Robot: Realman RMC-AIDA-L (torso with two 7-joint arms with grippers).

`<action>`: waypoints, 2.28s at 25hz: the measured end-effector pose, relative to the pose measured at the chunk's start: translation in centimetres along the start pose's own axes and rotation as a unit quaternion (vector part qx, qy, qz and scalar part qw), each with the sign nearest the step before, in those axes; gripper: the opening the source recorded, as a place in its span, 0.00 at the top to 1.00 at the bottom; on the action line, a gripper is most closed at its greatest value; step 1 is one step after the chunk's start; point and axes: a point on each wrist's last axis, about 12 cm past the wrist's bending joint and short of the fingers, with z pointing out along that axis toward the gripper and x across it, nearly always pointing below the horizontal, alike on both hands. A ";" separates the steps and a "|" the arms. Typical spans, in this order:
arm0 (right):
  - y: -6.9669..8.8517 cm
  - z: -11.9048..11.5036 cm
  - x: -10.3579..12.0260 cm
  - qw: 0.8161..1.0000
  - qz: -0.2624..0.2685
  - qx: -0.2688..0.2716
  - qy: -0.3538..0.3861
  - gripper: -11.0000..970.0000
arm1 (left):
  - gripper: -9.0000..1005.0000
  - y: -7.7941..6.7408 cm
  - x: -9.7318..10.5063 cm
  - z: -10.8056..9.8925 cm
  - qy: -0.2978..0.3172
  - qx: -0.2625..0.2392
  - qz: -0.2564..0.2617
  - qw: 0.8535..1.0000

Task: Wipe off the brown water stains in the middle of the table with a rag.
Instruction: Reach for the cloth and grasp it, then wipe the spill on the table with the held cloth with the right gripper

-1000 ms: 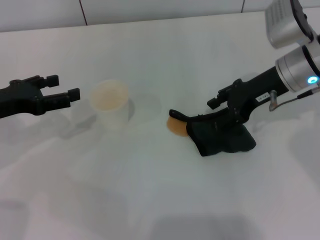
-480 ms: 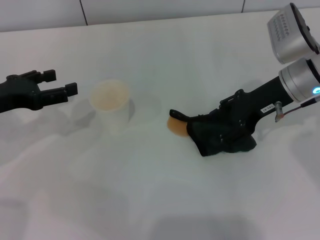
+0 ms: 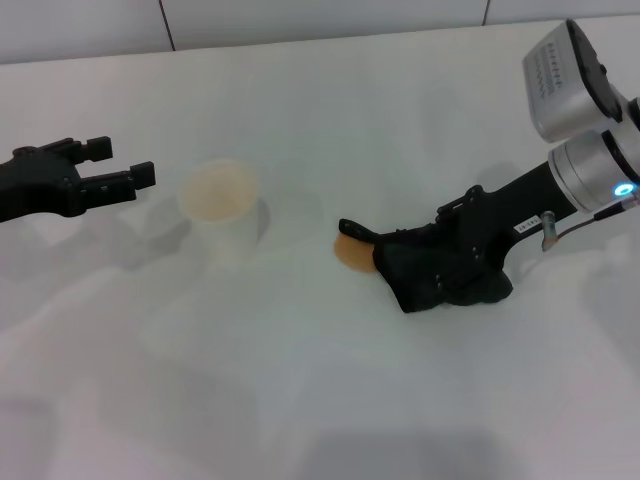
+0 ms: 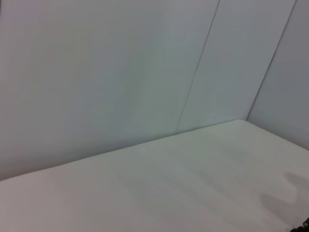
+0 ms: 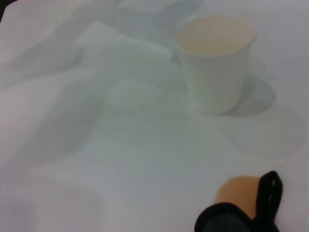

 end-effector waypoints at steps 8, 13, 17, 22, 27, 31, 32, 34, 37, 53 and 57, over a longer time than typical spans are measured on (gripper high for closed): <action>0.1 0.1 0.3 1.000 0.003 0.000 0.005 0.19 | 0.14 0.0 0.0 0.0 0.000 0.000 0.000 1.000; 0.1 0.0 0.4 1.000 0.004 -0.003 0.009 0.24 | 0.14 0.0 0.0 0.0 0.000 0.001 0.000 1.000; 0.3 0.0 0.1 1.000 -0.001 -0.014 0.004 0.35 | 0.14 0.0 0.0 0.0 0.000 0.001 0.000 1.000; 0.4 0.0 -0.1 1.000 -0.004 -0.018 0.003 0.54 | 0.14 0.0 0.0 0.0 0.000 0.000 0.000 1.000; 0.4 0.0 -0.2 1.000 -0.006 -0.020 0.002 0.75 | 0.14 0.0 0.0 0.0 0.000 0.000 0.000 1.000; 0.4 0.0 -0.2 1.000 -0.006 -0.020 0.002 0.94 | 0.14 0.0 0.1 0.0 0.000 0.000 0.000 1.000; 0.4 0.0 -0.3 1.000 -0.007 -0.020 0.002 0.94 | 0.14 0.0 0.1 0.0 0.000 0.000 0.000 1.000; 0.4 0.0 -0.3 1.000 -0.008 -0.020 0.002 0.94 | 0.14 0.0 0.0 0.0 0.000 0.000 0.000 1.000; 0.5 0.3 -0.5 1.000 -0.009 -0.025 0.001 0.95 | 0.14 0.0 0.0 0.0 0.000 0.000 0.000 1.000; 0.3 0.7 -1.4 1.000 -0.016 -0.027 -0.005 0.95 | 0.14 0.0 -0.2 0.1 0.003 0.001 -0.012 1.000; 0.3 0.8 -1.5 0.999 -0.017 -0.028 -0.006 0.95 | 0.14 0.1 -0.4 0.1 0.002 0.001 -0.014 1.000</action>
